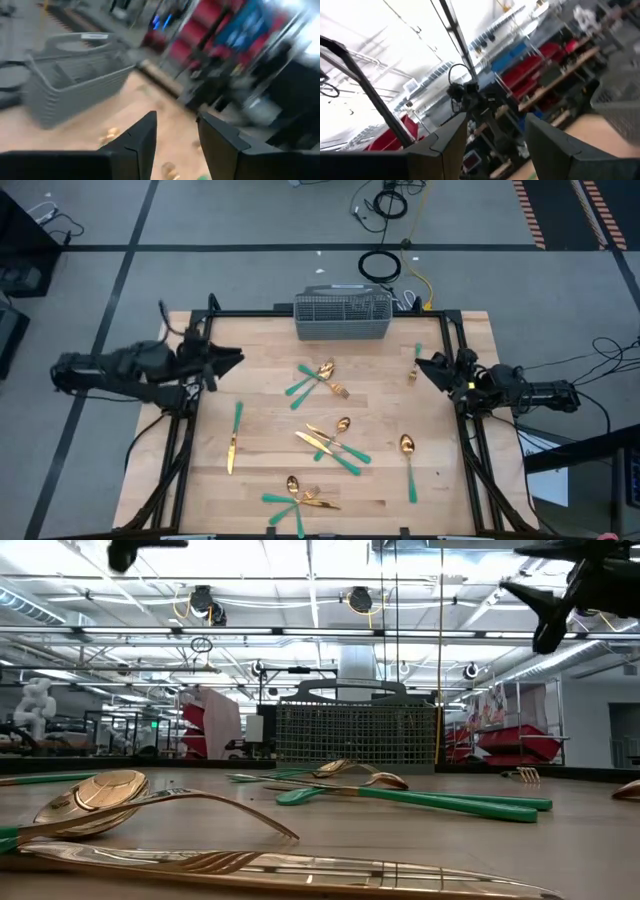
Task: Sort silverware
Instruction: Put the green fork into the gray silverware basket
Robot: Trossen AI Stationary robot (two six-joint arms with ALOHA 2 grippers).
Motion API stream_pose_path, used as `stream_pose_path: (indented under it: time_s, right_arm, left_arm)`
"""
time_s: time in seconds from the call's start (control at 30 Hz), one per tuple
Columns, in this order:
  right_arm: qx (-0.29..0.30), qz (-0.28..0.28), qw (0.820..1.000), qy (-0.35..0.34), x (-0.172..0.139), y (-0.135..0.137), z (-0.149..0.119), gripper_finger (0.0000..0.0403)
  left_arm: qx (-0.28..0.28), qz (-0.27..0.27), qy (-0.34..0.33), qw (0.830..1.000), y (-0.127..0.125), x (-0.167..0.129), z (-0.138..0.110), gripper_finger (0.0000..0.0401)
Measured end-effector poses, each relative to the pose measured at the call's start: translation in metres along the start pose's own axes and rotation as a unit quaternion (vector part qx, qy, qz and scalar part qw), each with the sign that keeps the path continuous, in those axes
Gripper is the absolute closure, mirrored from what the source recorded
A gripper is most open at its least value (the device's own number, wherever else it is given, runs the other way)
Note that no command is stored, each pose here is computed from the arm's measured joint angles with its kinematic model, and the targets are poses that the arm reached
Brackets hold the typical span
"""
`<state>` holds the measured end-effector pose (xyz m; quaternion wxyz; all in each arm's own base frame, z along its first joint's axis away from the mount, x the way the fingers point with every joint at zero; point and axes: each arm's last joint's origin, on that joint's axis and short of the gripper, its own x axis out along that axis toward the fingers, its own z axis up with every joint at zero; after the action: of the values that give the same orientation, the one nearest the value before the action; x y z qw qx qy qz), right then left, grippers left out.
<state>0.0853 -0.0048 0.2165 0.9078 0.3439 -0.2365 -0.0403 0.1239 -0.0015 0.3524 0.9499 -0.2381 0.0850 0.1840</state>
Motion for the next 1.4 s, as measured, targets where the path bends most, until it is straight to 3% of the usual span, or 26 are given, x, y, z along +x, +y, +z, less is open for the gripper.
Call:
stream_pose_path:
  time_s: [0.1, 0.2, 0.27, 0.37, 0.43, 0.57, 0.7, 0.83, 0.97, 1.07, 1.13, 1.2, 1.27, 1.33, 1.4]
  right_arm:
    - [-0.006, 0.027, 0.999, -0.03, 0.0, 0.006, 0.007, 0.0215]
    - [-0.028, 0.029, 0.999, -0.031, 0.0, 0.006, 0.007, 0.0215]
    - [-0.036, 0.025, 0.999, -0.03, 0.0, 0.006, 0.007, 0.0215]
    - [-0.04, 0.021, 0.999, -0.025, 0.0, 0.005, 0.006, 0.0215]
    - [-0.041, 0.018, 0.999, -0.021, 0.0, 0.004, 0.005, 0.0215]
    - [-0.031, 0.005, 1.0, -0.003, 0.0, 0.001, 0.001, 0.0215]
    - [-0.012, -0.01, 1.0, 0.021, 0.0, -0.002, -0.003, 0.0215]
    - [0.018, -0.08, 0.995, 0.063, -0.001, -0.013, -0.014, 0.0215]
    - [0.006, -0.128, 0.981, 0.142, 0.006, -0.012, -0.018, 0.0215]
    - [-0.057, -0.142, 0.97, 0.188, 0.025, 0.005, -0.005, 0.0215]
    - [-0.114, -0.156, 0.956, 0.223, 0.044, 0.018, 0.004, 0.0215]
    - [-0.158, -0.174, 0.936, 0.261, 0.063, 0.03, 0.011, 0.0215]
    - [-0.193, -0.184, 0.913, 0.307, 0.079, 0.041, 0.017, 0.0215]
    - [-0.213, -0.186, 0.889, 0.36, 0.09, 0.049, 0.02, 0.0215]
    - [-0.229, -0.188, 0.869, 0.397, 0.097, 0.055, 0.024, 0.0215]
  left_arm:
    - [0.086, 0.04, 0.133, 0.987, -0.019, 0.014, 0.014, 0.0254]
    - [0.145, 0.105, 0.277, 0.944, -0.026, 0.032, 0.009, 0.0254]
    - [0.147, 0.173, 0.345, 0.911, -0.024, 0.044, -0.002, 0.0254]
    - [0.039, 0.33, 0.36, 0.872, -0.015, 0.06, -0.019, 0.0254]
    - [-0.035, 0.387, 0.378, 0.84, -0.012, 0.07, -0.033, 0.0254]
    - [-0.103, 0.412, 0.42, 0.802, -0.015, 0.085, -0.059, 0.0254]
    - [-0.151, 0.417, 0.415, 0.794, -0.022, 0.096, -0.081, 0.0253]
    - [-0.182, 0.393, 0.384, 0.816, -0.026, 0.108, -0.091, 0.0253]
    - [-0.199, 0.361, 0.362, 0.836, -0.024, 0.12, -0.087, 0.0253]
    - [-0.195, 0.368, 0.364, 0.833, -0.02, 0.12, -0.086, 0.0253]
    - [-0.177, 0.368, 0.355, 0.841, -0.019, 0.121, -0.084, 0.0253]
    - [-0.139, 0.344, 0.335, 0.866, -0.019, 0.127, -0.081, 0.0253]
    - [-0.075, 0.283, 0.313, 0.903, -0.021, 0.139, -0.074, 0.0253]
    - [0.021, 0.207, 0.288, 0.935, -0.023, 0.153, -0.063, 0.0253]
    - [0.134, 0.144, 0.259, 0.946, -0.024, 0.169, -0.055, 0.0253]
